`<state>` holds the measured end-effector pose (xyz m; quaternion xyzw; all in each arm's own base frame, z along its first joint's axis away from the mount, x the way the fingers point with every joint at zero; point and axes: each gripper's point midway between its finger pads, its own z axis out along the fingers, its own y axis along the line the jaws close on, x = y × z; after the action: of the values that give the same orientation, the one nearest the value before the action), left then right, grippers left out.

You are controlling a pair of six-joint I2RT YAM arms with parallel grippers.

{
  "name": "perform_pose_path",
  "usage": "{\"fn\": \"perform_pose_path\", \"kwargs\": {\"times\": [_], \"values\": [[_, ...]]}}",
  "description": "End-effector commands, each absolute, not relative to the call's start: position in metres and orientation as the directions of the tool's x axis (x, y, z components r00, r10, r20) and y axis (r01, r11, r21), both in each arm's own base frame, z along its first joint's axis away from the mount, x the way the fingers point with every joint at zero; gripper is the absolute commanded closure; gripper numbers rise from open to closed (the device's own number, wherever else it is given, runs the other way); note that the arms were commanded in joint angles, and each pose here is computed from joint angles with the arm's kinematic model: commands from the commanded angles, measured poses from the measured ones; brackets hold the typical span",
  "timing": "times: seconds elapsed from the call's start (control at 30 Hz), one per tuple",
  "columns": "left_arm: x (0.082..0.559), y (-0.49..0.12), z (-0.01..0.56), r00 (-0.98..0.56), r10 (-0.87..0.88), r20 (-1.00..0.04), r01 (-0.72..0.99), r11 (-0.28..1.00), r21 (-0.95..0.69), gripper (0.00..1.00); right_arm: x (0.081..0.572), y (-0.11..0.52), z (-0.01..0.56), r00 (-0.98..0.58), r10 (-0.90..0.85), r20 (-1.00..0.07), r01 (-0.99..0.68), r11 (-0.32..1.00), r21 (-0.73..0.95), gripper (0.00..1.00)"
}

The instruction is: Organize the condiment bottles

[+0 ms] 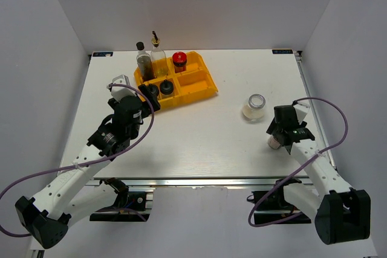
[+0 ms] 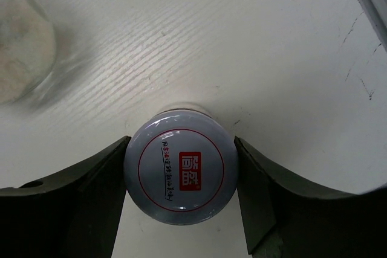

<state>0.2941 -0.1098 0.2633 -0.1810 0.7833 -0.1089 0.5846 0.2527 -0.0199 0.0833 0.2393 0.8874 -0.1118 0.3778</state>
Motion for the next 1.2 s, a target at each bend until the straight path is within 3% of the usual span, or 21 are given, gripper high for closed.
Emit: {"fn": "perform_pose_path", "kwargs": {"times": [0.0, 0.07, 0.27, 0.33, 0.53, 0.7, 0.73, 0.8, 0.87, 0.9, 0.93, 1.0, 1.03, 1.17], "values": [[0.293, -0.103, 0.265, -0.234, -0.419, -0.877, -0.183, 0.905, -0.384, 0.02, 0.264, 0.000, 0.127, -0.565, 0.328, -0.757, 0.401, 0.911, 0.095, 0.91], [0.293, -0.102, 0.266, -0.227, -0.419, -0.879, -0.185, 0.905, -0.383, 0.02, 0.267, 0.014, 0.148, -0.546, 0.308, -0.779, 0.314, 0.937, 0.151, 0.92], [0.296, -0.105, 0.273, -0.210, -0.410, -0.887, -0.162, 0.910, -0.382, 0.02, 0.263, 0.111, 0.202, -0.557, 0.214, -0.802, -0.199, 0.903, 0.380, 0.97], [0.299, -0.105, 0.274, -0.206, -0.406, -0.890, -0.169, 0.911, -0.377, 0.02, 0.259, 0.144, 0.216, -0.556, 0.143, -0.819, -0.355, 0.850, 0.389, 0.99], [0.307, -0.098, 0.268, -0.202, -0.399, -0.894, -0.220, 0.908, -0.356, 0.02, 0.285, 0.222, 0.257, -0.437, 0.006, -0.900, -0.591, 0.752, 0.292, 0.99], [0.306, -0.071, 0.248, -0.203, -0.431, -0.879, -0.322, 0.877, -0.356, 0.02, 0.356, 0.259, 0.279, -0.378, 0.004, -0.926, -0.573, 0.784, 0.238, 1.00], [0.306, -0.065, 0.245, -0.204, -0.434, -0.878, -0.334, 0.874, -0.354, 0.02, 0.378, 0.268, 0.259, -0.412, -0.014, -0.911, -0.546, 0.804, 0.235, 1.00], [0.306, -0.052, 0.243, -0.192, -0.454, -0.870, -0.359, 0.857, -0.368, 0.02, 0.417, 0.279, 0.295, -0.337, 0.021, -0.941, -0.517, 0.832, 0.204, 1.00], [0.305, -0.045, 0.242, -0.181, -0.468, -0.865, -0.378, 0.845, -0.378, 0.02, 0.458, 0.287, 0.272, -0.359, 0.000, -0.933, -0.441, 0.882, 0.169, 1.00], [0.304, -0.040, 0.242, -0.166, -0.472, -0.866, -0.392, 0.837, -0.381, 0.02, 0.476, 0.293, 0.307, -0.287, 0.039, -0.957, -0.434, 0.886, 0.166, 1.00], [0.304, -0.039, 0.240, -0.162, -0.473, -0.866, -0.397, 0.835, -0.381, 0.02, 0.497, 0.301, 0.286, -0.303, 0.025, -0.953, -0.409, 0.900, 0.153, 1.00], [0.304, -0.035, 0.239, -0.150, -0.477, -0.866, -0.408, 0.828, -0.385, 0.02, 0.528, 0.301, 0.318, -0.203, 0.063, -0.977, -0.346, 0.929, 0.132, 1.00], [0.303, -0.034, 0.237, -0.148, -0.475, -0.867, -0.416, 0.826, -0.382, 0.02, 0.548, 0.307, 0.296, -0.214, 0.047, -0.976, -0.319, 0.941, 0.115, 1.00], [0.302, -0.025, 0.234, -0.127, -0.474, -0.871, -0.456, 0.808, -0.373, 0.02, 0.598, 0.318, 0.311, -0.052, 0.077, -0.996, -0.267, 0.960, 0.088, 1.00]]}}
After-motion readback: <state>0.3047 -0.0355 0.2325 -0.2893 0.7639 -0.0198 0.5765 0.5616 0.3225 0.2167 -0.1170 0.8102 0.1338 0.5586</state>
